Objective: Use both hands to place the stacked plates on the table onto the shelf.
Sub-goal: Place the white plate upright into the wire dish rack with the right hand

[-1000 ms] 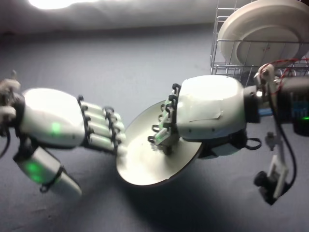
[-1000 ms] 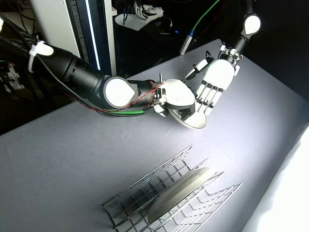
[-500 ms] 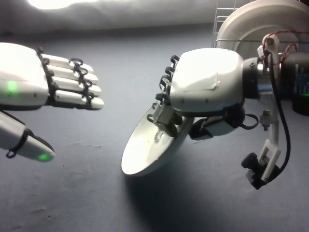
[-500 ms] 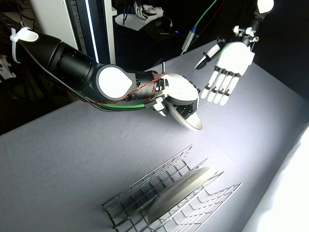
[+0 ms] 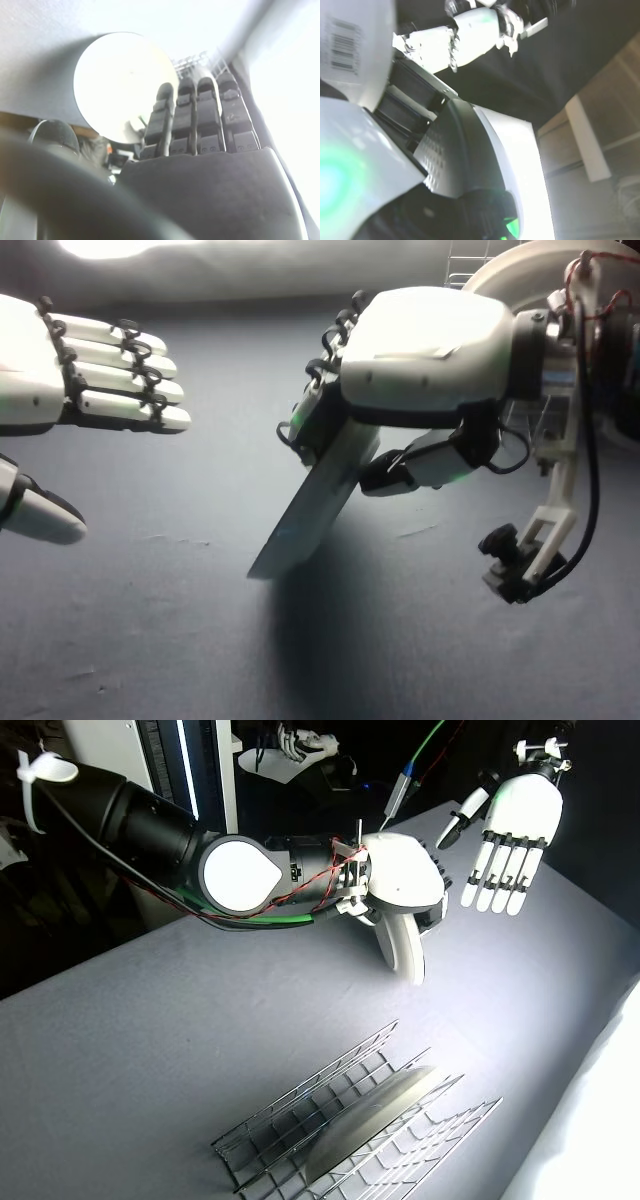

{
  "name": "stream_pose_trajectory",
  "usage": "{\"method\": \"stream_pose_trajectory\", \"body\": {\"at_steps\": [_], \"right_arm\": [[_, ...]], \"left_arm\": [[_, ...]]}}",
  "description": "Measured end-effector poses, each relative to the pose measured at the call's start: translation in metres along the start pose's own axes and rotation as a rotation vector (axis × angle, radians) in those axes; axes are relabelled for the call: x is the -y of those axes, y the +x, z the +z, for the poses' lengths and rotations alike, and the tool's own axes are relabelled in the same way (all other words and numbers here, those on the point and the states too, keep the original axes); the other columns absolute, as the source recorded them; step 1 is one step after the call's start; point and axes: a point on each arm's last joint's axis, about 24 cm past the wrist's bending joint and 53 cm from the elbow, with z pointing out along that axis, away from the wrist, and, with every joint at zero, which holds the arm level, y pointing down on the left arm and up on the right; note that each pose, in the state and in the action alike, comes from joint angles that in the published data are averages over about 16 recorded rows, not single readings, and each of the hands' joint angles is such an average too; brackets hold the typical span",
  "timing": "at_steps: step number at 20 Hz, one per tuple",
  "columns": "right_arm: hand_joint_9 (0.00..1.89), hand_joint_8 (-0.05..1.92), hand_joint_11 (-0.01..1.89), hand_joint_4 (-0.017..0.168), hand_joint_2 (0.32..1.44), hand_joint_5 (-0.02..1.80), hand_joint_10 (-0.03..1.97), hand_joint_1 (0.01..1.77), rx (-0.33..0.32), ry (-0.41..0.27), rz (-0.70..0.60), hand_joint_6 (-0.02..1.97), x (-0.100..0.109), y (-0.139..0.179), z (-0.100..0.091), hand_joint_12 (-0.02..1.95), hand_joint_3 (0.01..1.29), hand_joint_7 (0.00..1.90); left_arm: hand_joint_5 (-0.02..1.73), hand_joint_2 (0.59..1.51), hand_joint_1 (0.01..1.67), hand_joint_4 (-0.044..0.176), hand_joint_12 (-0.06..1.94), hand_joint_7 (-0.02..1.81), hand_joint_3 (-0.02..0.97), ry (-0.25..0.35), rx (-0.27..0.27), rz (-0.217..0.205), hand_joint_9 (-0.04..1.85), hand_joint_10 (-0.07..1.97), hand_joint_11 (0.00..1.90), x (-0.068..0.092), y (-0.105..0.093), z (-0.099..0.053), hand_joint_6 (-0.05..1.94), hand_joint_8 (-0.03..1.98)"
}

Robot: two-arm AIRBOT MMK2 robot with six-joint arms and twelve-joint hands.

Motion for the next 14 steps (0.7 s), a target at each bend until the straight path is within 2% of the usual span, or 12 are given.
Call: {"method": "stream_pose_trajectory", "body": {"at_steps": [7,14], "right_arm": [[1.03,0.83,0.89,-0.005,0.97,0.96,0.99,1.37,0.104,0.009,0.126,0.94,-0.008,-0.037,-0.005,1.19,0.01,1.09],[1.05,0.82,0.9,-0.007,0.97,0.95,0.97,1.37,0.212,0.039,0.304,0.94,-0.008,-0.074,-0.009,1.19,0.01,1.1]], "left_arm": [[0.09,1.162,0.02,0.003,0.01,0.07,0.015,-0.016,0.004,-0.009,0.04,-0.06,0.01,-0.008,-0.003,-0.006,0.01,0.01],[0.09,1.162,0.02,0.003,0.01,0.07,0.015,-0.02,0.006,-0.013,0.04,-0.06,0.02,-0.012,-0.004,-0.006,0.01,0.01]]}}
